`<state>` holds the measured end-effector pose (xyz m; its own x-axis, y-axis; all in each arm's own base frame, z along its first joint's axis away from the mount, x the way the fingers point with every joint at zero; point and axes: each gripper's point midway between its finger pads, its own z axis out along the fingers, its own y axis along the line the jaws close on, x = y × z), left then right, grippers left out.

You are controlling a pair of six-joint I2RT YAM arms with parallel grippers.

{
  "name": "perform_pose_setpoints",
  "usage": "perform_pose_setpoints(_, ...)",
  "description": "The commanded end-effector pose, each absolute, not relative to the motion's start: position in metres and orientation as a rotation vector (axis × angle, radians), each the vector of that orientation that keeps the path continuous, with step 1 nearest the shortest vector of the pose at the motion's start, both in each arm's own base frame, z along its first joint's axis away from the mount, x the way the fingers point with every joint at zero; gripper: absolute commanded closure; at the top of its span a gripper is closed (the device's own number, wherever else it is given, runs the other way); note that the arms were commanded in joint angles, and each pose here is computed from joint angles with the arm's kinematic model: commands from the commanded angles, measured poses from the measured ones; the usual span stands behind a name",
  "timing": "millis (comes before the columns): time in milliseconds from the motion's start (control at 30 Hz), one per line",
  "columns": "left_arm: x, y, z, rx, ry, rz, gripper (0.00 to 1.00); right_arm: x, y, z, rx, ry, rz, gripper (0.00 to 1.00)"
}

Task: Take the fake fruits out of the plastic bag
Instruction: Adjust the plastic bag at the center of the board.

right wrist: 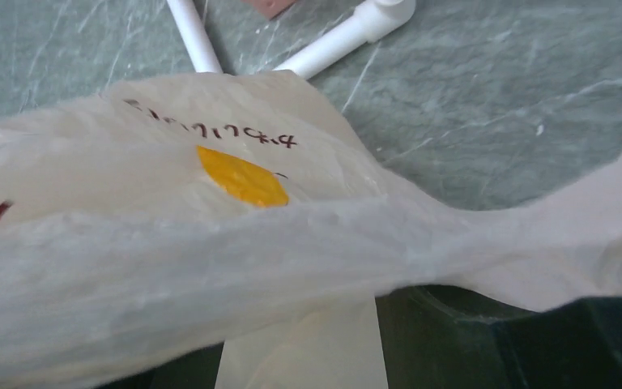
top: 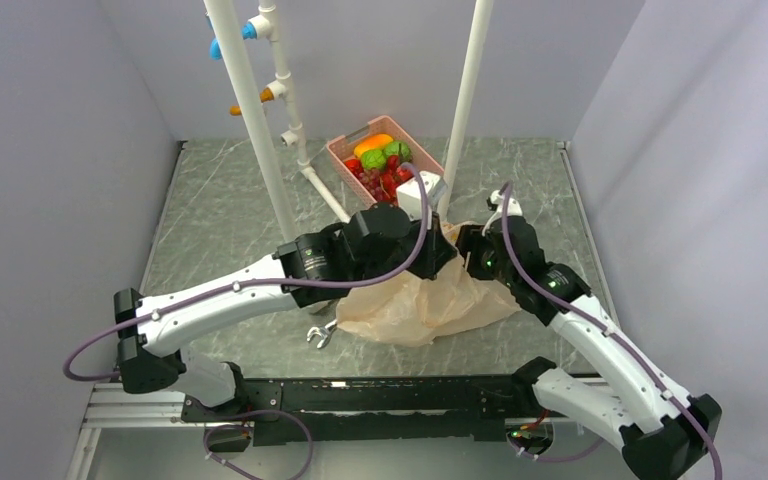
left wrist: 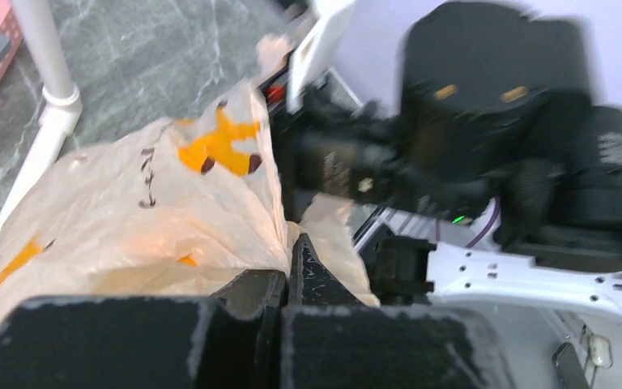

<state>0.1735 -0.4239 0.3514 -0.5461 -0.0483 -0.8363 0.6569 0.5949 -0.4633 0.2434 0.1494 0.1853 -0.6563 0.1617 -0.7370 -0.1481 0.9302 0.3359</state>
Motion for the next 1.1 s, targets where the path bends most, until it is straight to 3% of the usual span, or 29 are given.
perform_pose_setpoints(0, 0.169, -0.398, 0.34, 0.462, 1.939, -1.011, 1.0, 0.239, 0.129, 0.221, 0.03, 2.141, 0.423, 0.38)
perform_pose_setpoints(267, 0.141, -0.341, 0.208, 0.292, 2.205, -0.983, 1.0, 0.205, 0.163, 0.166, -0.125, 2.267, 0.657, 0.29)
perform_pose_setpoints(433, 0.122, -0.321, 0.176, 0.211, 2.263, -1.029, 1.0, 0.196, 0.176, 0.149, -0.13, 2.302, 0.761, 0.11)
perform_pose_setpoints(533, 0.114, -0.316, 0.159, 0.216, 2.298, -0.988, 1.0, 0.192, 0.186, 0.155, -0.153, 2.242, 0.842, 0.1)
perform_pose_setpoints(600, 0.109, -0.315, 0.146, 0.247, 2.332, -0.933, 1.0, 0.189, 0.193, 0.152, -0.175, 2.229, 0.87, 0.14)
perform_pose_setpoints(667, 0.104, -0.313, 0.136, 0.287, 2.358, -0.861, 1.0, 0.186, 0.198, 0.137, -0.196, 2.26, 0.862, 0.27)
perform_pose_setpoints(833, 0.092, -0.303, 0.108, 0.348, 2.433, -0.655, 1.0, 0.16, 0.222, 0.105, -0.248, 2.297, 0.854, 0.34)
perform_pose_setpoints(967, 0.088, -0.3, 0.093, 0.323, 2.451, -0.617, 1.0, 0.139, 0.236, 0.083, -0.197, 2.277, 0.966, 0.55)
perform_pose_setpoints(1067, 0.087, -0.297, 0.086, 0.278, 2.452, -0.618, 1.0, 0.139, 0.225, 0.068, -0.137, 2.275, 0.906, 0.6)
